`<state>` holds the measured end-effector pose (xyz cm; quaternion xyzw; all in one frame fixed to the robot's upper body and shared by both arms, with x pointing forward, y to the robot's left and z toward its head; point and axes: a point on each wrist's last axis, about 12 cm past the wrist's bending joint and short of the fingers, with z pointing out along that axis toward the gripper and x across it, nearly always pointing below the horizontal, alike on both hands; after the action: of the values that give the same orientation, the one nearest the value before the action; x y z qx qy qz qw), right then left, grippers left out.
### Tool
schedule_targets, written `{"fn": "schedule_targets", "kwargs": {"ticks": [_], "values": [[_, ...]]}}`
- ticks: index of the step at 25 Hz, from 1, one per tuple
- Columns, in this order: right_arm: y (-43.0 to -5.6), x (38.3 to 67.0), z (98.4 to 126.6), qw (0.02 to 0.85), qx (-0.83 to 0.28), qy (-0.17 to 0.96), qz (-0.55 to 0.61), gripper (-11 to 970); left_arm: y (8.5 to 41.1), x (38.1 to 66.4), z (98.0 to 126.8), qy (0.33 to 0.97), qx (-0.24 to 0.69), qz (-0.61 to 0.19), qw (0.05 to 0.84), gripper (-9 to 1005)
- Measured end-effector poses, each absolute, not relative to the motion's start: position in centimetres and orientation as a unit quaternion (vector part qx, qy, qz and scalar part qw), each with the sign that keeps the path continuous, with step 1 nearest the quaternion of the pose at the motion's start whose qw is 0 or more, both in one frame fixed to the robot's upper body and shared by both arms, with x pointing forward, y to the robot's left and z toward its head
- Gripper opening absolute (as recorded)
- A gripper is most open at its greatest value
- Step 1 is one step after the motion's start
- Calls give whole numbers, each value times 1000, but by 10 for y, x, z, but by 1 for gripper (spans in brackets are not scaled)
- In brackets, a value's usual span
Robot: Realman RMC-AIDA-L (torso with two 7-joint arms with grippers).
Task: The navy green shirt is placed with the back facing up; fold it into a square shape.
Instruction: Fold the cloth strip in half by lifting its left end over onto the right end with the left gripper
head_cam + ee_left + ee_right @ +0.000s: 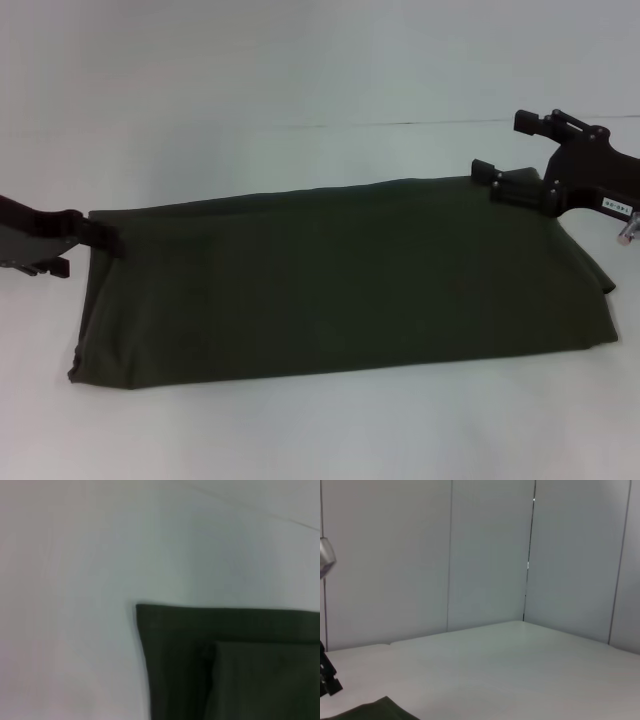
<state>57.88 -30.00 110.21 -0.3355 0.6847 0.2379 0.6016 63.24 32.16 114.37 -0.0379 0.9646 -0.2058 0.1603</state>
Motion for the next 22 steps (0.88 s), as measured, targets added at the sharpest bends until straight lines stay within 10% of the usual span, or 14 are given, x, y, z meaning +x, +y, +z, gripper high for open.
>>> {"fn": "schedule_targets", "kwargs": {"ticks": [22], "values": [[-304,558,1104,525,-439,664,303,941,313,638,1125,974,-20,-158,160,865]]}}
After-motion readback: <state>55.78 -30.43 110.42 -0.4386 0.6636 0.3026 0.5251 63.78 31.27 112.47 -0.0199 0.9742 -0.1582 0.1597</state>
